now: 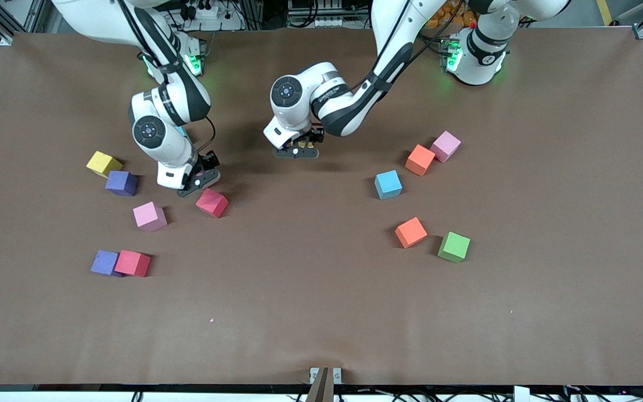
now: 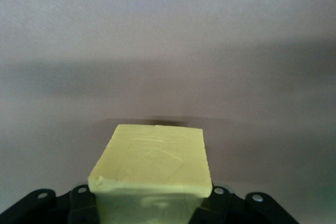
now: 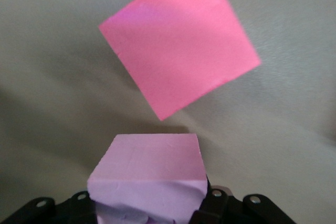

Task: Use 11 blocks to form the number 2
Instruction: 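Set yellow mid-table with the left gripper while the right gripper holds lavender, then place lavender beside yellow with the right gripper while the left gripper grasps orange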

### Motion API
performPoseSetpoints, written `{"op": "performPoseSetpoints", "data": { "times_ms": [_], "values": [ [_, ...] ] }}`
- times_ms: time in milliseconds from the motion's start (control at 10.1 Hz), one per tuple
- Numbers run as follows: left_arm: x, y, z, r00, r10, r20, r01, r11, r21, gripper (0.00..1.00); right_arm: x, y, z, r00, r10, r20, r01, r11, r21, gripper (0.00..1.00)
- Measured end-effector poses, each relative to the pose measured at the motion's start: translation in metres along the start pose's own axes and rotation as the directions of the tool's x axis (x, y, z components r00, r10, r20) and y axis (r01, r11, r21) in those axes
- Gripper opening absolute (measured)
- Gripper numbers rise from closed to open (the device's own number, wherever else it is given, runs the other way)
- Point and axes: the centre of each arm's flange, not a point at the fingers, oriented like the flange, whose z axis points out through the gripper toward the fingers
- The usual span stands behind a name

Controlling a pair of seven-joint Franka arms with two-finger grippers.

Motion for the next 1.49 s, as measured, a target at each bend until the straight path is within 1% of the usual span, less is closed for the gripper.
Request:
{"op": "performPoseSetpoints", "data": {
  "times_ms": [298,496,596,794,993,1191,1290,1489],
  "values": [
    [0.000,0.002,0.010,1.000,0.001,0.008,-0.001,1.000,0.007,0.63,-0.002,0.014,-0.029,1.000,0.027,-0.011,-0.027,1.000,-0.004,0.63],
    [-0.004,0.006,0.009,1.000,0.009,0.006,-0.009,1.000,0.005,0.84,0.002,0.017,-0.051,0.999,0.031,-0.015,-0.031,0.999,-0.007,0.63],
    [-0.003,0.007,0.006,1.000,0.007,0.000,-0.007,1.000,-0.001,0.99,0.006,0.020,-0.068,0.999,0.034,-0.007,-0.034,0.999,-0.006,0.63],
    [0.014,0.003,-0.012,0.999,-0.032,-0.026,0.031,0.999,-0.024,1.00,0.012,0.023,-0.090,0.999,0.037,-0.007,-0.037,0.999,-0.007,0.63],
    [0.058,-0.027,-0.057,0.991,-0.121,-0.058,0.117,0.991,-0.064,1.00,0.018,0.009,-0.094,1.000,0.011,-0.012,-0.011,1.000,-0.009,0.63],
    [0.116,-0.089,-0.101,0.969,-0.240,-0.062,0.234,0.968,-0.085,1.00,0.025,-0.001,-0.102,0.999,-0.011,-0.030,0.010,1.000,-0.014,0.63],
    [0.143,-0.123,-0.111,0.953,-0.299,-0.056,0.294,0.952,-0.088,1.00,0.029,-0.006,-0.106,0.999,-0.014,-0.040,0.013,1.000,-0.016,0.63],
    [0.192,-0.191,-0.113,0.916,-0.397,-0.058,0.392,0.916,-0.081,1.00,0.035,-0.024,-0.110,0.999,0.008,-0.049,-0.009,1.000,-0.016,0.63]
  ]
}}
